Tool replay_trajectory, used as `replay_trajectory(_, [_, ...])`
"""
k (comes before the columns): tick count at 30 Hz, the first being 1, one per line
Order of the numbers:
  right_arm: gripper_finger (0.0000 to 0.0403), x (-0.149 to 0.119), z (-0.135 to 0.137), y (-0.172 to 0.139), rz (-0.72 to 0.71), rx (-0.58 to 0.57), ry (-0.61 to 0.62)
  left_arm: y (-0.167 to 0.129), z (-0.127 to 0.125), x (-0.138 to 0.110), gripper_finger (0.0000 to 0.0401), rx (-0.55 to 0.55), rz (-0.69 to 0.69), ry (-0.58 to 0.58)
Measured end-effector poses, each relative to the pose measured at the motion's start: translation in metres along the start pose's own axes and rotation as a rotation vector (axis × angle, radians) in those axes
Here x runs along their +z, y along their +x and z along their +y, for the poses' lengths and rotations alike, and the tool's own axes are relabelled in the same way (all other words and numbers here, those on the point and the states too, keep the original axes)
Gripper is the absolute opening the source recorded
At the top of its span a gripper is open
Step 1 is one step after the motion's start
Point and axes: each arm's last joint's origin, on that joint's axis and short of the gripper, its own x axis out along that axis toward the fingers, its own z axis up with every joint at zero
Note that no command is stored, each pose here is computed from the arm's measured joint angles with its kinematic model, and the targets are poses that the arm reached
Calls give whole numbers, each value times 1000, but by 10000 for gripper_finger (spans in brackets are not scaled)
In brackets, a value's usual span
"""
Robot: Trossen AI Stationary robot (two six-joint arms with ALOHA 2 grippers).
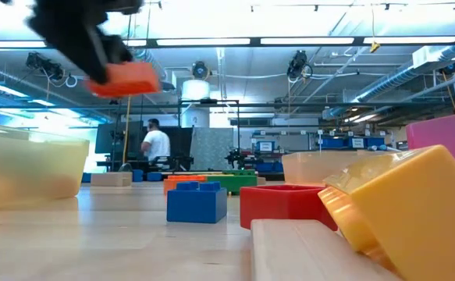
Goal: Sort blocks by size
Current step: Put the large orange game piece into the yellow bin
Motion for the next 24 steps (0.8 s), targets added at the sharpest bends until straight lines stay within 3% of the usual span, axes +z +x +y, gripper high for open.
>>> replay_trajectory(3, [280, 1, 1, 1, 0, 1, 13, -18, 2, -24, 145, -11, -14, -86])
replay_trajectory(7, [278, 3, 2, 2, 1, 1, 48, -32, 5, -53, 145, 13, 86, -146])
replay_trajectory(16, [279, 11, 4, 6, -4, -7, 91, -19, 2, -95, 147, 1, 350, -108])
replay_trajectory(24, [280, 16, 5, 9, -6, -16, 110, -19, 3, -99, 236, 13, 355, -156])
